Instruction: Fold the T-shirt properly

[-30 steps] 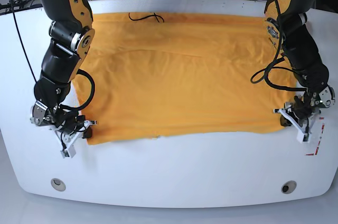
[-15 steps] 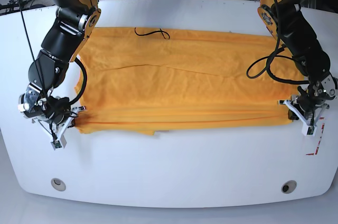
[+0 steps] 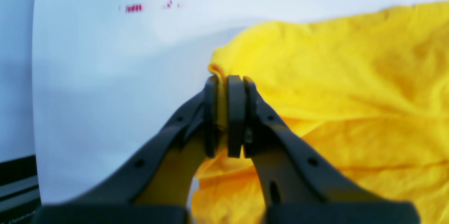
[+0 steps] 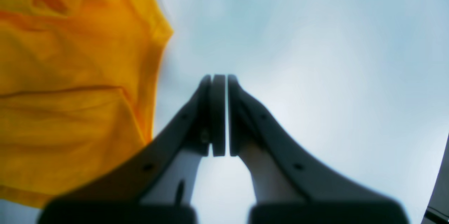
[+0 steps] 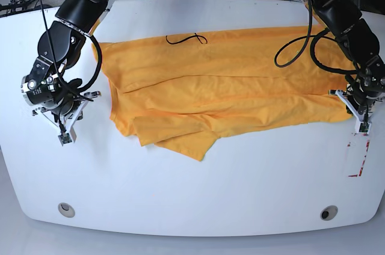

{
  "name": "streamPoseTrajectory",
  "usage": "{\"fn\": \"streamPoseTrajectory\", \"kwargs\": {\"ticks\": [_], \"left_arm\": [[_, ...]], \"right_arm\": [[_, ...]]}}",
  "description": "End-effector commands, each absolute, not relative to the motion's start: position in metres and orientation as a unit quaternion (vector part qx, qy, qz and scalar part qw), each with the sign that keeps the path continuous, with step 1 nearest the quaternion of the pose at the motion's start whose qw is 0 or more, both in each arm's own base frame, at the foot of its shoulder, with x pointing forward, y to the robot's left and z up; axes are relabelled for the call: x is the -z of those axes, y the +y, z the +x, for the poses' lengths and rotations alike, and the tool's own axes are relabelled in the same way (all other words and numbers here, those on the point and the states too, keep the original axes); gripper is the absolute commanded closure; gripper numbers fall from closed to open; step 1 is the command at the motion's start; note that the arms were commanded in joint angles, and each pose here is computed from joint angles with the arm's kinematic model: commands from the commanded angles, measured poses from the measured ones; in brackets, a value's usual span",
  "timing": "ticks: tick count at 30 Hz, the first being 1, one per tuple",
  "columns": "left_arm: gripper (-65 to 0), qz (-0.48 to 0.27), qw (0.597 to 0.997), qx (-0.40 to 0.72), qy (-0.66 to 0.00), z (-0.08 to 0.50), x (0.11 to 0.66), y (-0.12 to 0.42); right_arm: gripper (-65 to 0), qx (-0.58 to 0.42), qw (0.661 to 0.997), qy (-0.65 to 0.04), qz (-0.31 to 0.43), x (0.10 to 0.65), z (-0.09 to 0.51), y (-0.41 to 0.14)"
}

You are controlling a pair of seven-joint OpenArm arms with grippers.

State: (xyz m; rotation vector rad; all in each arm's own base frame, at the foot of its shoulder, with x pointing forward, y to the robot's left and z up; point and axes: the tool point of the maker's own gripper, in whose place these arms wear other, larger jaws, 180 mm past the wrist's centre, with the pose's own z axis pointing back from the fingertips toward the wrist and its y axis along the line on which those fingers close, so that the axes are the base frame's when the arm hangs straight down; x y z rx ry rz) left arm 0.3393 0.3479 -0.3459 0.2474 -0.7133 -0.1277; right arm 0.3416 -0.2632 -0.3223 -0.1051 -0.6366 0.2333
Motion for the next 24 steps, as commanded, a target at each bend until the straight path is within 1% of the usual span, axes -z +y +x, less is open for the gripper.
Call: {"fn": "streamPoseTrajectory", "kwargs": {"ticks": [1, 2, 4, 6, 7, 8, 9, 10, 12, 15, 20, 24], "left_arm": [[0.0, 0.134, 0.917, 0.065, -0.371, 0.347, 0.327, 0.354], [0.0, 0.134, 0.917, 0.065, -0.371, 0.347, 0.327, 0.354], [0.0, 0.135, 0.917, 0.064, -0.371, 0.347, 0.327, 0.355], [0.0, 0.135, 0.917, 0.064, -0.370, 0.346, 0.327, 0.356], [0.0, 0.135, 0.917, 0.064, -0.370, 0.346, 0.327, 0.356], [0.0, 0.135, 0.917, 0.064, -0.370, 0.346, 0.327, 0.356], [0.0, 0.135, 0.917, 0.064, -0.370, 0.346, 0.327, 0.356], [0.0, 0.136, 0.917, 0.064, -0.370, 0.346, 0.327, 0.356], [0.0, 0.136, 0.917, 0.063, -0.369, 0.345, 0.327, 0.357], [0.0, 0.136, 0.917, 0.063, -0.368, 0.345, 0.328, 0.357], [0.0, 0.136, 0.917, 0.063, -0.369, 0.345, 0.328, 0.356], [0.0, 0.135, 0.918, 0.064, -0.368, 0.346, 0.329, 0.355]], "right_arm": [[-6.7, -0.114, 0.934, -0.335, -0.047, 0.310, 0.353, -0.264], [-13.5, -0.113, 0.935, -0.335, -0.040, 0.311, 0.356, -0.262], [-23.8, -0.111, 0.933, -0.341, -0.025, 0.310, 0.364, -0.253], [-39.8, -0.109, 0.933, -0.344, 0.006, 0.316, 0.370, -0.239], [-44.7, -0.108, 0.932, -0.344, 0.020, 0.318, 0.372, -0.234], [-52.6, -0.109, 0.928, -0.352, 0.044, 0.318, 0.377, -0.226], [-56.6, -0.108, 0.925, -0.358, 0.063, 0.317, 0.381, -0.219], [-58.7, -0.108, 0.923, -0.360, 0.080, 0.318, 0.384, -0.214], [-58.3, -0.120, 0.918, -0.360, 0.118, 0.321, 0.391, -0.194], [-54.4, -0.141, 0.909, -0.359, 0.155, 0.323, 0.404, -0.169], [-48.2, -0.177, 0.904, -0.343, 0.183, 0.329, 0.420, -0.137], [-46.8, -0.171, 0.902, -0.337, 0.207, 0.336, 0.430, -0.127]]}}
